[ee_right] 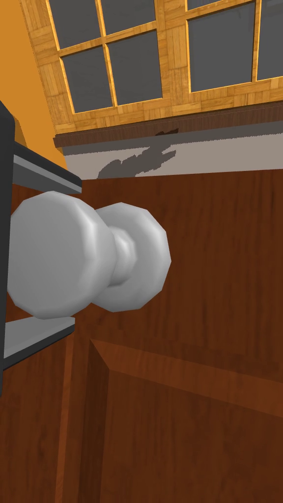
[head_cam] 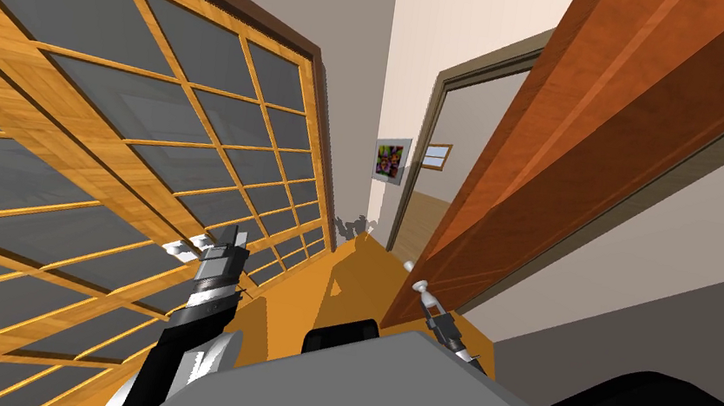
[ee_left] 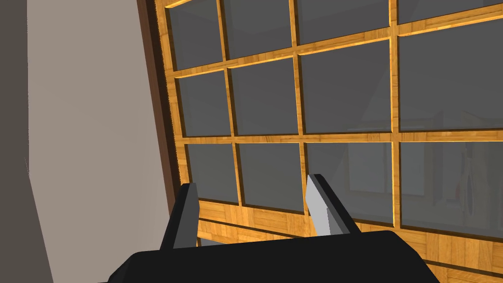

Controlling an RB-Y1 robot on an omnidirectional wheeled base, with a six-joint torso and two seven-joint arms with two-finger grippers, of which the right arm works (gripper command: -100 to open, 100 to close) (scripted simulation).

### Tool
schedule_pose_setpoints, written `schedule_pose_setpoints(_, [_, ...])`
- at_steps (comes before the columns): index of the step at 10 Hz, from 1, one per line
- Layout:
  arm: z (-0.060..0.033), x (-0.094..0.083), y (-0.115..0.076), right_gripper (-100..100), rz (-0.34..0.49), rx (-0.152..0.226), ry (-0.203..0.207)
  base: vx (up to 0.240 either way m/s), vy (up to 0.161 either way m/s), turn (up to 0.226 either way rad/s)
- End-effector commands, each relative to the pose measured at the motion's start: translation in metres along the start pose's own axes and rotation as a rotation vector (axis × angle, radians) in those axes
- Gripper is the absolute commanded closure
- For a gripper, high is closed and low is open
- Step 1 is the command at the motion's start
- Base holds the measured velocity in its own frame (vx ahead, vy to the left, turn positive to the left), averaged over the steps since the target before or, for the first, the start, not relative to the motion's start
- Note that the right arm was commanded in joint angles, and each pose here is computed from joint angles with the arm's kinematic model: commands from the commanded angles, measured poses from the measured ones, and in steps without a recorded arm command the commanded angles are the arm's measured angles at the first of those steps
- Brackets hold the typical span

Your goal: Pull the door open

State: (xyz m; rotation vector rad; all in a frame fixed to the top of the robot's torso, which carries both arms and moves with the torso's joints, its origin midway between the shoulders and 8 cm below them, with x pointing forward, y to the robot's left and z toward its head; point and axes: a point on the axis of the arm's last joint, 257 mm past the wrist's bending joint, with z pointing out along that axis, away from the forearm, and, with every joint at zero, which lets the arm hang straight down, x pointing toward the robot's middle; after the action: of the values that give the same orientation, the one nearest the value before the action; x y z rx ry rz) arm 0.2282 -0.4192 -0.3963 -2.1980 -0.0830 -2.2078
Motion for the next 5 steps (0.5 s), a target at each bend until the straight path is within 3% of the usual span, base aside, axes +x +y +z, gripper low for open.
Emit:
schedule_pose_setpoints(1, [-0.001,-0.002,-0.006,100,0.008,0.007,-0.002,0.0,0.0,0.0])
schedule_pose_setpoints(3, [-0.001,-0.002,-0.006,100,0.008,0.007,-0.002,0.0,0.003,0.009])
schedule_pose_setpoints(5, [-0.0144,-0.003,-0.004,100,-0.001,0.012,-0.008,0.0,0.0,0.0])
